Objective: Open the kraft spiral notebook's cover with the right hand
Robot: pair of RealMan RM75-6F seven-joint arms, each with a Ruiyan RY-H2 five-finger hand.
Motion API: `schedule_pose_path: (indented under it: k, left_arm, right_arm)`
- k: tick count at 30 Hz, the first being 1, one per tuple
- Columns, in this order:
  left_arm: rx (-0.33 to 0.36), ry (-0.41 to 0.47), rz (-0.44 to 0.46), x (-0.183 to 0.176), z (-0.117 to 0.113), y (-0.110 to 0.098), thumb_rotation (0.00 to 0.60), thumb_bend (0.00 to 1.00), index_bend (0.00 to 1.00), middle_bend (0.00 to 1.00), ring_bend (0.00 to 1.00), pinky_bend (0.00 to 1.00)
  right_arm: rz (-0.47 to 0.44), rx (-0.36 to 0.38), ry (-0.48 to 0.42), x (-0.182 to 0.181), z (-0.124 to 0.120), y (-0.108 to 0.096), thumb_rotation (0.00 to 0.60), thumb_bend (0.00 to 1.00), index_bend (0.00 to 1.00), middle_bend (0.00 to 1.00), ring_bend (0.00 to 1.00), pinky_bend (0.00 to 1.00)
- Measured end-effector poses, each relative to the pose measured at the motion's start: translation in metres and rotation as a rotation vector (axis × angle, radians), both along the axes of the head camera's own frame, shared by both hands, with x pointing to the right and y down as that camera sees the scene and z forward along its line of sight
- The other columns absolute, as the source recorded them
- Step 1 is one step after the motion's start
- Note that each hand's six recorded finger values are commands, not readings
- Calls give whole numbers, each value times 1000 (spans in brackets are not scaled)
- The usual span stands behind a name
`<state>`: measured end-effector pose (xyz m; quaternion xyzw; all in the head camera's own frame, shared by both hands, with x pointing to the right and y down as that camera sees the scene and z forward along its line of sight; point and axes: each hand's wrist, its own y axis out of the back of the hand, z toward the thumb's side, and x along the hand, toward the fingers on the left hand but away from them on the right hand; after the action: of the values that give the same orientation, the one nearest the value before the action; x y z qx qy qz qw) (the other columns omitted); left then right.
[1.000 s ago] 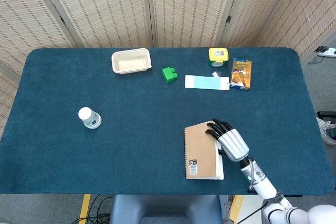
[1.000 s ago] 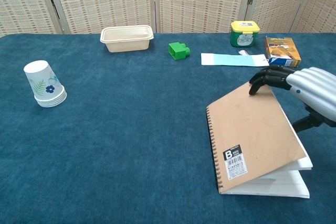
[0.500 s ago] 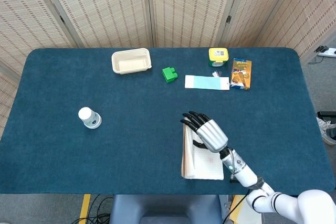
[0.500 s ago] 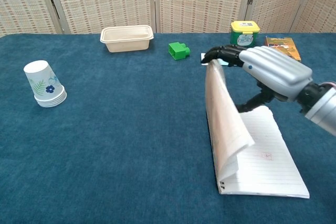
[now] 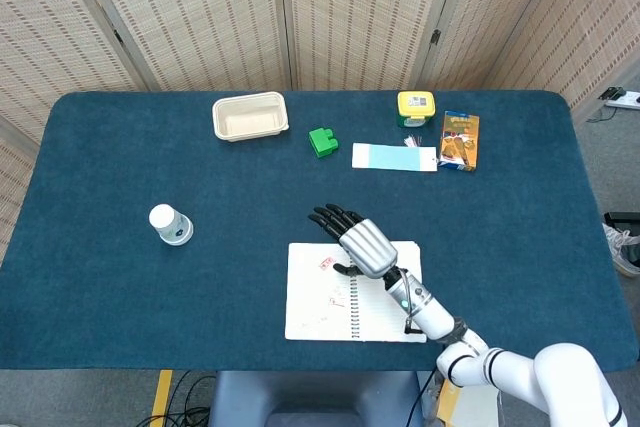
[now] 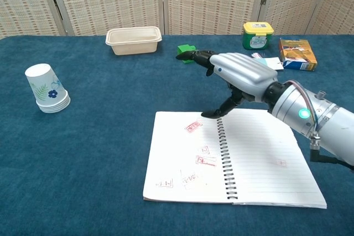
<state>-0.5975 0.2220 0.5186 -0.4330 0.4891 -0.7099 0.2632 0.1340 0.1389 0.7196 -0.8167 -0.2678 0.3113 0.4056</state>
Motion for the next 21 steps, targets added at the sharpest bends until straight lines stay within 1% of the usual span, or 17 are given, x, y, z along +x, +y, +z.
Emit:
schedule_pose_path:
  k: [6, 9, 11, 14, 17, 21]
  left_arm:
    - [3, 0, 22, 6, -1, 0, 600, 259, 101, 72, 93, 206]
    - [0, 7, 53, 14, 0, 0, 600, 260, 100, 72, 93, 206]
    - [1, 19, 85, 22, 1, 0, 600, 260, 94, 72, 93, 207]
    - [3, 40, 145, 39, 3, 0, 600, 259, 87, 72, 93, 207]
    - [-8, 50, 199, 57, 8, 3, 600, 259, 87, 72, 93, 207]
    - [-31, 66, 227, 75, 19, 4, 600, 259, 87, 72, 93, 207]
  right_arm:
    - [24, 32, 0, 16, -12, -5, 600, 202, 59, 78, 51, 263]
    - [38, 56, 25, 34, -22, -6, 600, 202, 59, 44, 23, 224]
    - [55, 71, 51, 49, -30, -5, 600, 203, 60, 11, 4, 169]
    - [101, 83, 112, 78, -46, -2, 600, 203, 59, 0, 0, 92]
    - [173, 88, 195, 115, -66, 4, 600, 203, 59, 0, 0, 77]
    - [312, 114, 342, 180, -102, 19, 600, 203, 59, 0, 0, 56]
